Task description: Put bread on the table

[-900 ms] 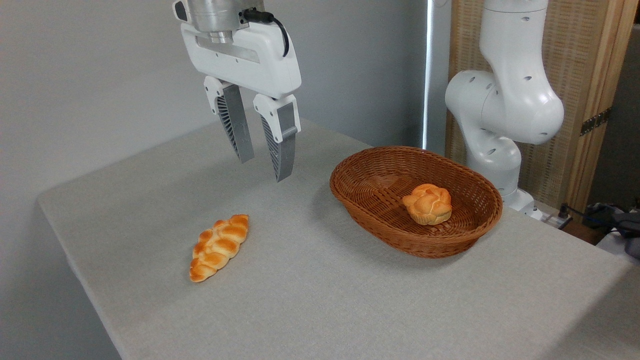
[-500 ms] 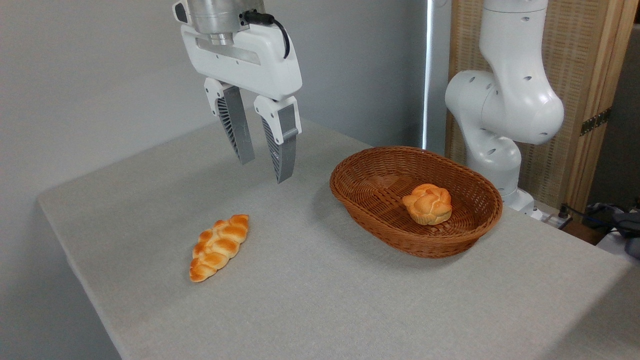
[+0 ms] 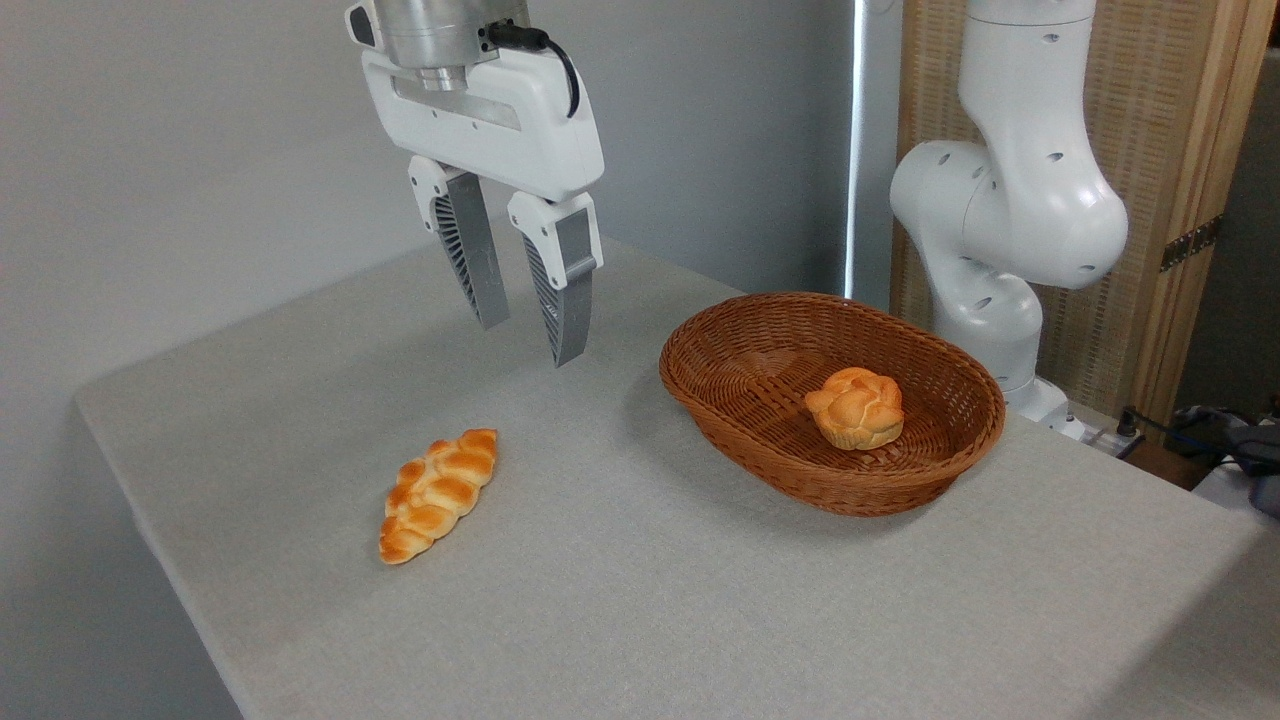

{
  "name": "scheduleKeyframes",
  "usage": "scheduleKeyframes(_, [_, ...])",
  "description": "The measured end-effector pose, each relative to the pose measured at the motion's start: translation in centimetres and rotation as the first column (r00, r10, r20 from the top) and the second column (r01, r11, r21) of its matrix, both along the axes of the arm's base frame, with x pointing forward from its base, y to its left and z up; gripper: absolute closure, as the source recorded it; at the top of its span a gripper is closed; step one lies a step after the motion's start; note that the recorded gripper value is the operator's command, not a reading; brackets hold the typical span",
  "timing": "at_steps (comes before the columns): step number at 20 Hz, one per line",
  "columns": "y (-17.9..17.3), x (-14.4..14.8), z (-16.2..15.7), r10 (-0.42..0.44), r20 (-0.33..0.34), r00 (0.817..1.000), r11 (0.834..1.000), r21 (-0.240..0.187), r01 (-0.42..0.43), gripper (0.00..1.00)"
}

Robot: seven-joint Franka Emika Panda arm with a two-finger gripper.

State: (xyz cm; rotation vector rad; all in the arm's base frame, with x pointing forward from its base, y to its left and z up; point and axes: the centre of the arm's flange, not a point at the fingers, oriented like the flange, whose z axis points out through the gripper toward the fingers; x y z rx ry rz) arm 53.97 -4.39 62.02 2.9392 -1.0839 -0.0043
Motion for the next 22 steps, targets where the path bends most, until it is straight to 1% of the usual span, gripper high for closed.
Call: scheduleKeyframes(22, [0.14, -0.11, 0.23, 0.002, 0.004, 1.000, 1.000, 0.000, -0.002, 0.00])
